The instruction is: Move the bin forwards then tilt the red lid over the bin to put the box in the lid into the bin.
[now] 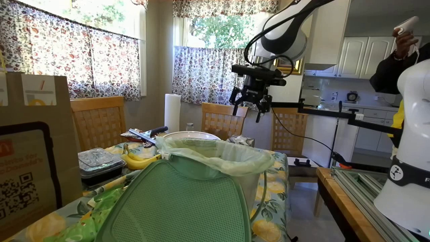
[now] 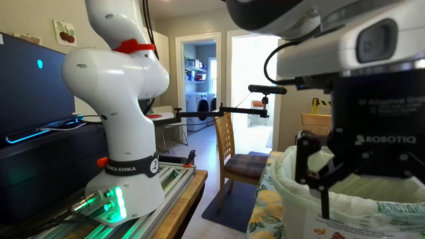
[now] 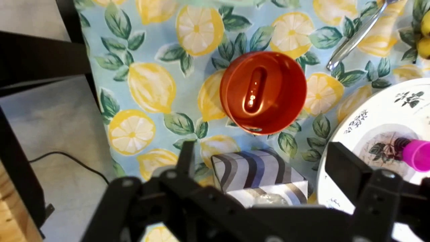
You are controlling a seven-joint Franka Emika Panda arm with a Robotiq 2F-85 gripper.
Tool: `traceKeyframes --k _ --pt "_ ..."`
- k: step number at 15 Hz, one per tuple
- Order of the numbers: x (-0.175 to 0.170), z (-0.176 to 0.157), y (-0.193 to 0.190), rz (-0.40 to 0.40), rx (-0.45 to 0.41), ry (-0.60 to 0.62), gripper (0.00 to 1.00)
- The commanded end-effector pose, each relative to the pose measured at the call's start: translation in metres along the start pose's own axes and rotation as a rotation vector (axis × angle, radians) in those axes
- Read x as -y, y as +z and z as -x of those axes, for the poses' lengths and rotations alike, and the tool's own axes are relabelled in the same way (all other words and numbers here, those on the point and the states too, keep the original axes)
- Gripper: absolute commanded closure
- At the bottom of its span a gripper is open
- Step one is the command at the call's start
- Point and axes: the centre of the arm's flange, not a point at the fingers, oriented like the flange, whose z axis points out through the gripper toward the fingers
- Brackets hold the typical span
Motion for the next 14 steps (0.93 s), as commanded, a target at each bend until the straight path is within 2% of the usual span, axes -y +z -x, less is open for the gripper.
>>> traceKeyframes --k 1,4,5,7,9,14 --pt "-0.020 0.016 -0.037 0.011 0.115 0.066 0.00" --pt "-0.024 0.024 -0.055 0.072 0.174 0.092 0.00" --pt "-0.027 0.025 -0.057 0.083 0.164 0.071 0.00" --pt "-0.030 0.023 -0.062 0.102 0.045 -0.090 0.00" --pt "-0.031 0.023 -0.067 0.147 -0.030 -0.171 0.00" --pt "-0.029 0.028 -0.071 0.212 -0.161 -0.408 0.00"
